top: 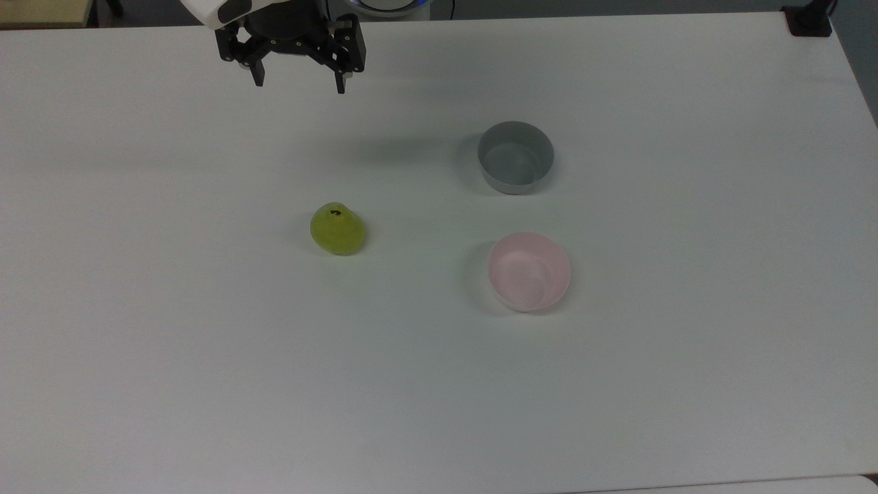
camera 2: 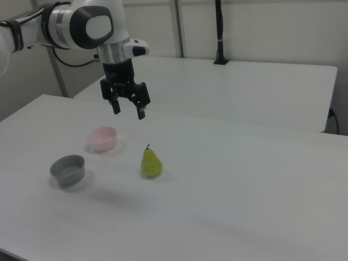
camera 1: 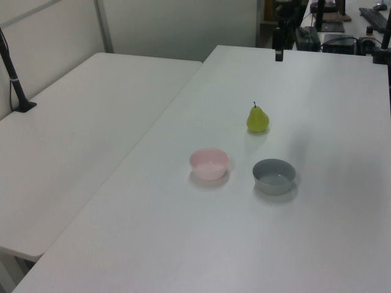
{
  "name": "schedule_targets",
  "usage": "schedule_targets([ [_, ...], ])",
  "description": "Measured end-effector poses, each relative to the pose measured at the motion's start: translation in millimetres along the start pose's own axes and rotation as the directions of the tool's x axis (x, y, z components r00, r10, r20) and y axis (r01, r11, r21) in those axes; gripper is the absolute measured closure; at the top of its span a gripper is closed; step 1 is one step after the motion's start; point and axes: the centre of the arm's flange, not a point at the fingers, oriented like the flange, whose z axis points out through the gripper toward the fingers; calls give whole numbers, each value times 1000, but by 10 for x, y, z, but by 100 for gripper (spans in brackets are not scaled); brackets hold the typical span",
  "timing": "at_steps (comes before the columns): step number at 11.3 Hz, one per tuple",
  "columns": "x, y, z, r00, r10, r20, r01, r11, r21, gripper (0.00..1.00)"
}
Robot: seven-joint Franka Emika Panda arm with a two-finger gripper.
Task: Place the pear in the bowl
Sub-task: 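Move the open gripper down toward the yellow-green pear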
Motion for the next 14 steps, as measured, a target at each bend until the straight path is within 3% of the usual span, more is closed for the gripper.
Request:
schedule_targets([
  [9,-16,78,9,1000,8,3,-8,1000,-1,0],
  [14,383,-94,851,999,-25,47,27,999,-41,0],
])
